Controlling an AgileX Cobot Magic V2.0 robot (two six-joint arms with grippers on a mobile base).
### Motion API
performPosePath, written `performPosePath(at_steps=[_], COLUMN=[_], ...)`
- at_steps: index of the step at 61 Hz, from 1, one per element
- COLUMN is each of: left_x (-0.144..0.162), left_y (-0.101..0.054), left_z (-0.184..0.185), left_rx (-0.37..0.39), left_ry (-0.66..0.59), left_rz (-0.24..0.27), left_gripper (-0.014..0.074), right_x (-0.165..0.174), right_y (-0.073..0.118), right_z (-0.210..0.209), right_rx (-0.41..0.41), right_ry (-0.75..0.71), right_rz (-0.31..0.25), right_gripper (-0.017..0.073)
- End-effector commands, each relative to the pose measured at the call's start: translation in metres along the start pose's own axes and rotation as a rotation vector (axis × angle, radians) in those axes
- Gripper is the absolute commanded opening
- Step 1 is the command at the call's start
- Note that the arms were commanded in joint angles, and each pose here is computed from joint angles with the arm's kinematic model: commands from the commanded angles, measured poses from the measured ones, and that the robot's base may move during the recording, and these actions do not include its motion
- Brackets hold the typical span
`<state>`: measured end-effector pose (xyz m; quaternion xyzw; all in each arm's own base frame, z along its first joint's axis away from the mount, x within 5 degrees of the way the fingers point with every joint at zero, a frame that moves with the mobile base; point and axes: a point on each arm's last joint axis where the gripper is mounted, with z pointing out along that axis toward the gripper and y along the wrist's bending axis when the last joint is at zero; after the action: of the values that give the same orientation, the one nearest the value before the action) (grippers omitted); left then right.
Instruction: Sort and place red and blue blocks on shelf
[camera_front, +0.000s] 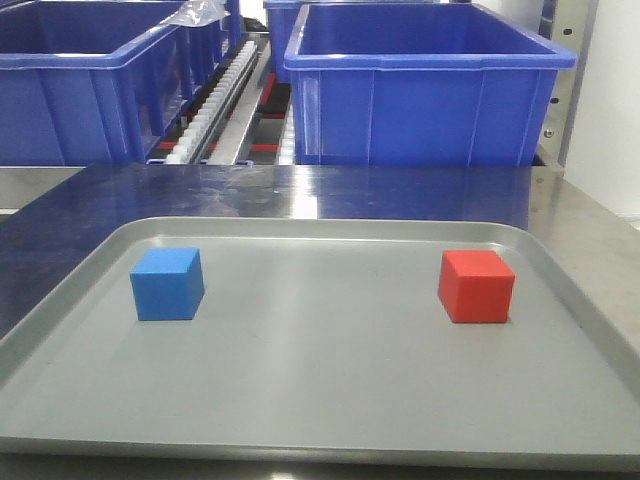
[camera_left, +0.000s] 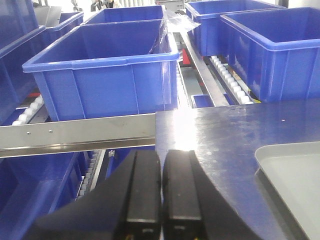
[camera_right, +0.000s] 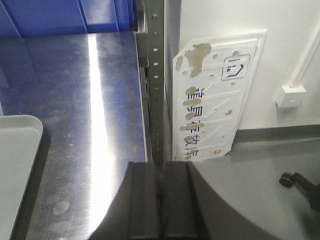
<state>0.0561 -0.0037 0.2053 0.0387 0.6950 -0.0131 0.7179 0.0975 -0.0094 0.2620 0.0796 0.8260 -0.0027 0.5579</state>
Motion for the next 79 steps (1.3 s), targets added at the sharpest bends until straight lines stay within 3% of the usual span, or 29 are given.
performPosePath(at_steps=[1, 10, 20, 39, 55, 79], left_x=[0.006, 0.006, 0.006, 0.006, 0.006, 0.006], left_y=[-0.002, -0.002, -0.002, -0.002, -0.002, -0.002], left_z=[0.0, 0.0, 0.0, 0.0, 0.0, 0.0], left_rx=[0.019, 0.019, 0.019, 0.019, 0.019, 0.019], left_ry=[-0.058, -0.058, -0.056, -0.056, -0.056, -0.056], left_rz=[-0.007, -0.007, -0.007, -0.007, -0.007, -0.007], left_gripper=[0.0123, 0.0123, 0.0123, 0.0123, 0.0123, 0.0123], right_x=[-0.021, -0.02, -0.018, -0.05, -0.077, -0.07], right_y=[0.002, 0.003, 0.005, 0.009, 0.029, 0.075], right_z=[0.001, 0.007, 0.014, 0.03, 0.049, 0.096], right_rx=[-0.01, -0.013, -0.033, -0.022, -0.09, -0.216], right_ry=[-0.106, -0.075, -0.024, 0.095, 0.197, 0.366], right_rz=[-0.022, -0.008, 0.08, 0.083, 0.039, -0.066], right_gripper=[0.0049, 0.0049, 0.0049, 0.0049, 0.0049, 0.005])
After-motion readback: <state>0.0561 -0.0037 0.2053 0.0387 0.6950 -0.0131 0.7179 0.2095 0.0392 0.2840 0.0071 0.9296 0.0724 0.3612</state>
